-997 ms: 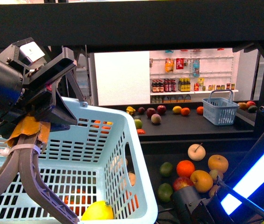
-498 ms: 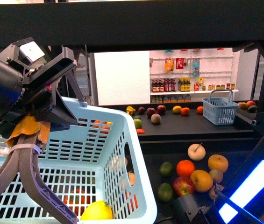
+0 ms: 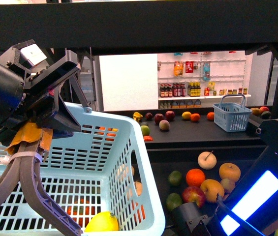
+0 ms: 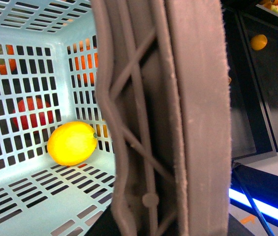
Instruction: Pick lemon from shelf
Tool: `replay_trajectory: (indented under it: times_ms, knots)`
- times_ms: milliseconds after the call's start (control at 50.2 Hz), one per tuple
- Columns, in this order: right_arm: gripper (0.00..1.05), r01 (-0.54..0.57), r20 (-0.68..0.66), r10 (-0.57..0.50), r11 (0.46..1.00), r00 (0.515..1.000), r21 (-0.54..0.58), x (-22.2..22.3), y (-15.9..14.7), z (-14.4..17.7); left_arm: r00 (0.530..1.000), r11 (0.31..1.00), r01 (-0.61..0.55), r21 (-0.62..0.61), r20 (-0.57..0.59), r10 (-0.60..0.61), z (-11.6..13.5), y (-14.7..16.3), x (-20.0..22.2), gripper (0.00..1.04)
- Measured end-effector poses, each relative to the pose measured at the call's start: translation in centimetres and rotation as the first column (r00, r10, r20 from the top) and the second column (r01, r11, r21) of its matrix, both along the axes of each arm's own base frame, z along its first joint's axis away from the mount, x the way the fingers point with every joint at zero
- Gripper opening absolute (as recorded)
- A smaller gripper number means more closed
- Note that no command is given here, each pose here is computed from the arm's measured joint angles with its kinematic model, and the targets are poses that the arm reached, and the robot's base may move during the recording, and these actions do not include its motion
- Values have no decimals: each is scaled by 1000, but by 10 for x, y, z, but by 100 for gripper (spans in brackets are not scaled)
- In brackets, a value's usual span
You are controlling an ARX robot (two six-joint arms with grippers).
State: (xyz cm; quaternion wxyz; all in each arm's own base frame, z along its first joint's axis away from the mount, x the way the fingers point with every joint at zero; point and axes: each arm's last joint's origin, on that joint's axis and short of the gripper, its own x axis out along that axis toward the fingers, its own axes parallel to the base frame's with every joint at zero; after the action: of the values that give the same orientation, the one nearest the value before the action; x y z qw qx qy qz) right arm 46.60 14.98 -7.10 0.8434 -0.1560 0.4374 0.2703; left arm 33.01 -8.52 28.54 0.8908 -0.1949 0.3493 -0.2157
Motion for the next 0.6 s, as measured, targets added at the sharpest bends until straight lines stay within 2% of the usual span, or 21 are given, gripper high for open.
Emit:
replay_trajectory:
  times_ms: [359,598]
  knots:
    - [54,28,15,-28,1000,999,5,4,-14,4,1000,1000,0,0,0,0,0,0,0,15]
    - [54,62,50,-64,998,997,29,11,-34,26,1000,1000,1,0,0,-1,0,0,0,15]
